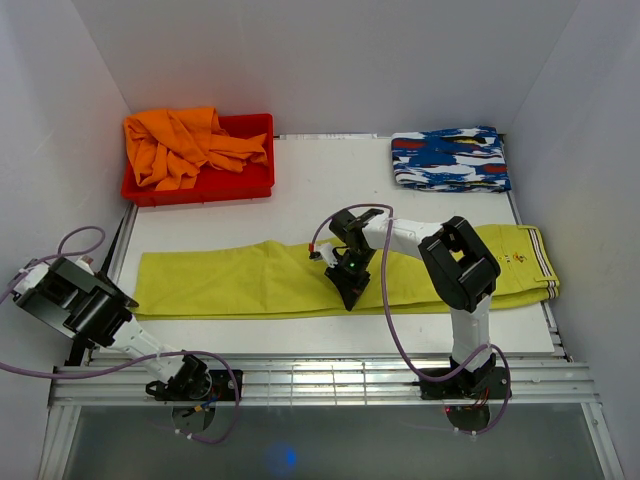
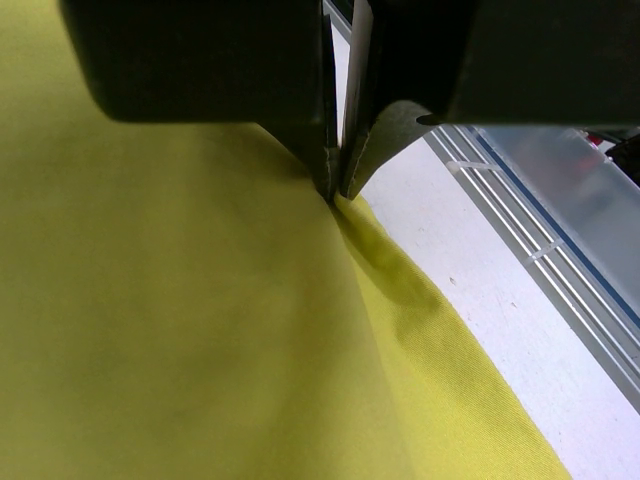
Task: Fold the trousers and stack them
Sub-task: Fold the trousers
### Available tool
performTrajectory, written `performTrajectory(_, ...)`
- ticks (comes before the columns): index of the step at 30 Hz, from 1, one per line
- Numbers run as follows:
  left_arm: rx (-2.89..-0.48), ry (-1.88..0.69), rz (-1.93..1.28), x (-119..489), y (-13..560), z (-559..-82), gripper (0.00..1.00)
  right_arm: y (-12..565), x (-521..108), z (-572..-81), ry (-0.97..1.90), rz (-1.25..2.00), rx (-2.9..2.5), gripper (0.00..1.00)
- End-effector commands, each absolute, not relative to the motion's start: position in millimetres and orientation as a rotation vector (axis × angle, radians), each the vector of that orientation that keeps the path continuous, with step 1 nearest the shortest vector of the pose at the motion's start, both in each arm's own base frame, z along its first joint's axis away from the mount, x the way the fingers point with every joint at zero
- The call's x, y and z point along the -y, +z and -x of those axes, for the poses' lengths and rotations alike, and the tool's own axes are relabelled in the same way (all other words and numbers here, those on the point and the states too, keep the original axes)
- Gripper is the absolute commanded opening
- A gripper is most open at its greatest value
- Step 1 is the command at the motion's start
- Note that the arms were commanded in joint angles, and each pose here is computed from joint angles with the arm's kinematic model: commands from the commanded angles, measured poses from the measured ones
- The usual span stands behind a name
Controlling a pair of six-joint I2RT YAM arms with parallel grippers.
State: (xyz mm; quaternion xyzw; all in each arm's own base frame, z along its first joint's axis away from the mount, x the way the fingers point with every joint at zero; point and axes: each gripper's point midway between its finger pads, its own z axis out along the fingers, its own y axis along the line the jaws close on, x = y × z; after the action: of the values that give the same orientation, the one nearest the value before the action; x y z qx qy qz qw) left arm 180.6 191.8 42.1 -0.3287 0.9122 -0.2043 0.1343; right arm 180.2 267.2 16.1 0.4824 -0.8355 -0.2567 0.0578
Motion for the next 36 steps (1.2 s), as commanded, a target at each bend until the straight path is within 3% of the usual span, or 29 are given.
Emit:
performTrajectory(1,-2.61,-0.506,0.798,-206,64,-190,0.54,-14,-266,-222,-0.607,-1.599,2.647,0.08)
performTrajectory(2,-2.598,-0.49,0.714,-206,71,-193,0.65,-15,-266,-221,-0.609,-1.594,2.642,0.08)
performTrajectory(3,-2.568,-0.489,0.659,-203,80,-198,0.83,-15,-267,-221,-0.622,-1.593,2.636,0.08)
performTrajectory(6,-2.531,-0.424,0.486,-194,107,-214,0.97,-17,-273,-222,-0.646,-1.588,2.626,0.08)
performTrajectory(11,-2.547,-0.422,0.292,-141,114,-245,0.98,-18,-300,-245,-0.712,-1.614,2.642,0.08)
performTrajectory(17,-2.574,-0.575,0.373,-91,82,-266,0.98,2,-336,-277,-0.813,-1.696,2.655,0.08)
performTrajectory(18,-2.559,-0.582,0.379,-92,79,-272,0.98,14,-345,-281,-0.866,-1.72,2.651,0.13)
performTrajectory(20,-2.492,-0.645,0.371,-86,91,-287,0.98,38,-346,-280,-0.909,-1.773,2.65,0.35)
performTrajectory(21,-2.45,-0.646,0.34,-86,101,-296,0.98,44,-342,-275,-0.927,-1.777,2.642,0.54)
performTrajectory(22,-2.412,-0.653,0.268,-78,115,-309,0.98,68,-338,-275,-0.952,-1.823,2.668,0.64)
performTrajectory(23,-2.385,-0.657,0.205,-71,125,-316,0.98,79,-333,-273,-0.964,-1.842,2.677,0.67)
performTrajectory(29,-2.209,-0.612,-0.536,33,168,-341,0.98,114,-222,-270,-0.849,-1.729,2.87,0.61)
performTrajectory(36,-2.03,-0.776,-1.125,184,167,-336,0.98,111,-19,-287,-0.236,-1.504,3.129,0.47)
